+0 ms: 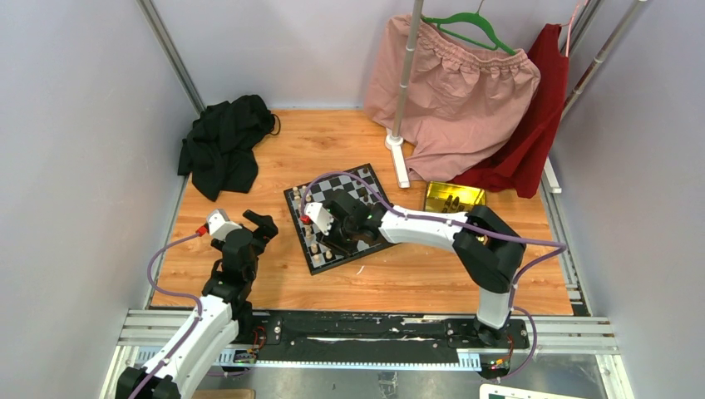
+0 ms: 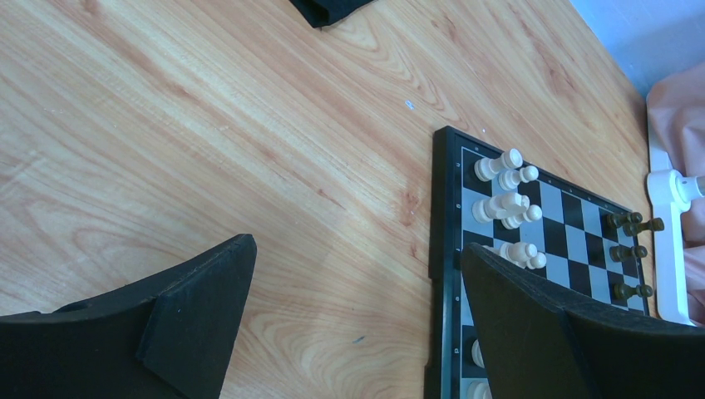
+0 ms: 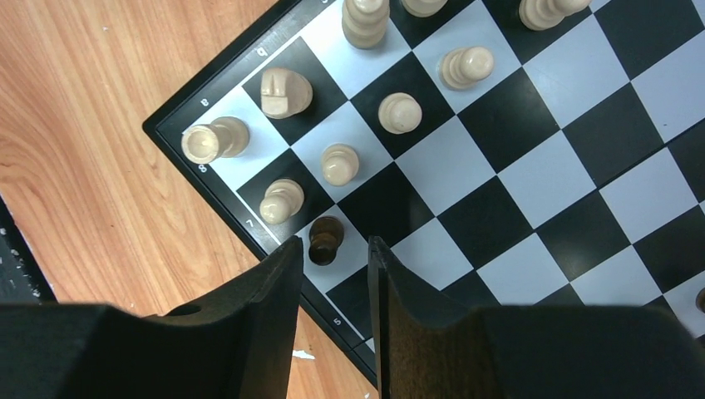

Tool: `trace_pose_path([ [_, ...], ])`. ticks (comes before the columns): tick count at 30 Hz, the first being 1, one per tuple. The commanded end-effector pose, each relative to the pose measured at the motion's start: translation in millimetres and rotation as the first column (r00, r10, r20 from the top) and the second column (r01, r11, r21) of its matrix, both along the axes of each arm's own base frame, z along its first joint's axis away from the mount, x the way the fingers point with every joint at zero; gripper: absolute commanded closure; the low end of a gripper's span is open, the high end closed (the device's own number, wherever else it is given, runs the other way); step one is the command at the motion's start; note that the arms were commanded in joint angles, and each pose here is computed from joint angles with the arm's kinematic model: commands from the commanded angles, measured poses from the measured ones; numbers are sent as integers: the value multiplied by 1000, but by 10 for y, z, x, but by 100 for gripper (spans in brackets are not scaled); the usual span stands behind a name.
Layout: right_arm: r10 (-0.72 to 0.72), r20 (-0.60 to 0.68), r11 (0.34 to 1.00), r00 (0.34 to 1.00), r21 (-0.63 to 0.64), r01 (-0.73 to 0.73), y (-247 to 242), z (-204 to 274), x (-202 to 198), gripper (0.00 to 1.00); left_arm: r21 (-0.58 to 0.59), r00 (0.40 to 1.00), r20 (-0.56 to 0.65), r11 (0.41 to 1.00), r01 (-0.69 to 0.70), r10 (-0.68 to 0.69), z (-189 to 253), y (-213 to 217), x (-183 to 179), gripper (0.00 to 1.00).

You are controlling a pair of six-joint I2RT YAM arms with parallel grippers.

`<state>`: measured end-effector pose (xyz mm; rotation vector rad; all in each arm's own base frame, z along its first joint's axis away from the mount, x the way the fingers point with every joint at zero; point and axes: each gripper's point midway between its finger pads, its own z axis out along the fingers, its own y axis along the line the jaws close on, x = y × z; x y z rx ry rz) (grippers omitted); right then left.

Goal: Set up the chess pieces on the board
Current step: Pick up the chess piece from the chessboard.

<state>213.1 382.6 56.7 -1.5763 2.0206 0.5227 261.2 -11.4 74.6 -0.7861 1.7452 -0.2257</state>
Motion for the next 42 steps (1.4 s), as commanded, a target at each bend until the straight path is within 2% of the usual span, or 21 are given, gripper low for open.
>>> trace_pose_path([
  [1,0,-1,1000,1000,17,0,50,3,92,62,15,1000,3,1000,-19,19,-10,48,-7,0],
  [11,-14,-3,1000,1000,25,14,58,-18,147,70,14,1000,1,1000,-20,20,-18,49,-9,0],
  [23,-36,32,999,999,35,35,-6,78,173,100,14,1000,2,1000,-19,19,-14,49,-11,0],
  [33,-120,97,992,988,53,115,-166,288,268,100,14,1000,1,1000,-20,20,-19,51,-16,0],
  [42,-371,106,928,922,74,365,-683,431,680,100,15,1000,1,1000,-18,18,-15,49,-18,0],
])
